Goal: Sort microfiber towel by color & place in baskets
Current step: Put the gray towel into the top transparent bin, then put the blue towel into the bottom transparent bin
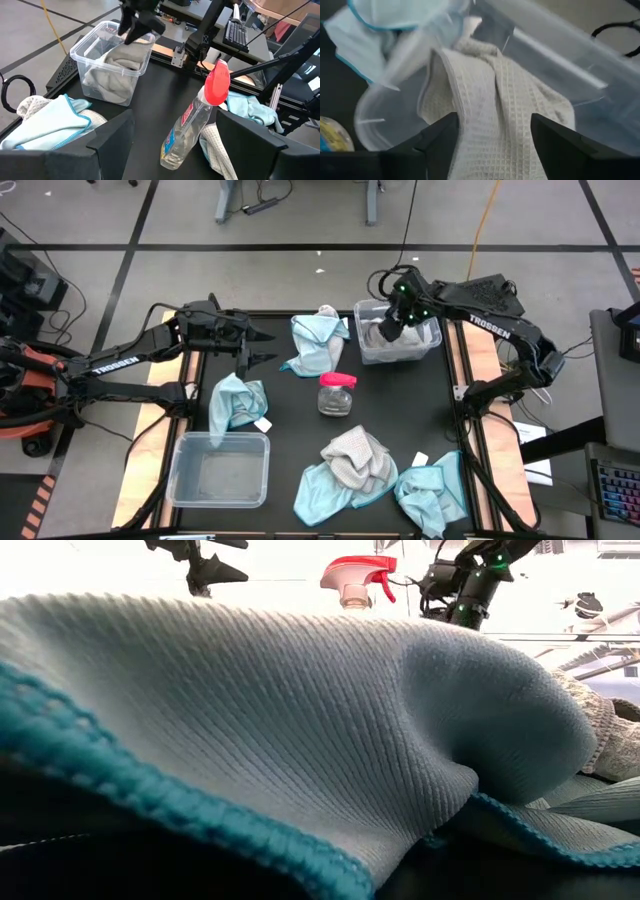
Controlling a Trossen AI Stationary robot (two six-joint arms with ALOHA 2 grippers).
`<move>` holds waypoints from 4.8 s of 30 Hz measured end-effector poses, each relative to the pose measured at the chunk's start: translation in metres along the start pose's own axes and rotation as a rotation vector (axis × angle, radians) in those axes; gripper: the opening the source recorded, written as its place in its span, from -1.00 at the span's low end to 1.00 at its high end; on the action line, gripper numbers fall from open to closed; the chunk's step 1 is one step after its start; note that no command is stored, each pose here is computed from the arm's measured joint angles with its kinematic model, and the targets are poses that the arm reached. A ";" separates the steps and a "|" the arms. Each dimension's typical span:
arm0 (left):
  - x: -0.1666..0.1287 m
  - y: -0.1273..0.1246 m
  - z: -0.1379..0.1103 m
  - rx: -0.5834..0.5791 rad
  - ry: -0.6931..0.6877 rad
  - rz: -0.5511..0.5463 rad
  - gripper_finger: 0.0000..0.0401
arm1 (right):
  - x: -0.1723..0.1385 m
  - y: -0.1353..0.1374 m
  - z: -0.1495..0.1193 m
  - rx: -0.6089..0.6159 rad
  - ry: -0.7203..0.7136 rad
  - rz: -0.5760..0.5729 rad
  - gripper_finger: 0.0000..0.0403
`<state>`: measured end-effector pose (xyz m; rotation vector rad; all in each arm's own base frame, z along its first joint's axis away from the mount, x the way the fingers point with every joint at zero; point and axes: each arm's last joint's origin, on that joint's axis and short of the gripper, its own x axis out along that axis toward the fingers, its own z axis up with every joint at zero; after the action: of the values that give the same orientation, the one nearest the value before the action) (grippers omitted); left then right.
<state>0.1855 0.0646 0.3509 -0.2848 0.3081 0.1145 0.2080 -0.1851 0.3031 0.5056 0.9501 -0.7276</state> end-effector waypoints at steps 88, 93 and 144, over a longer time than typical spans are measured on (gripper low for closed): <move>0.092 0.037 -0.031 0.106 0.226 0.146 0.43 | -0.124 0.027 -0.020 -0.151 -0.323 0.355 0.09; 0.120 0.051 -0.044 0.162 0.267 0.206 0.43 | -0.126 0.036 -0.024 -0.189 -0.317 0.385 0.09; 0.159 0.088 -0.036 0.138 0.449 0.316 -0.99 | -0.125 0.047 -0.031 -0.253 -0.272 0.407 0.09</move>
<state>0.3126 0.1492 0.2450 -0.1201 0.8032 0.3410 0.1785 -0.0917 0.3995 0.3498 0.6436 -0.2920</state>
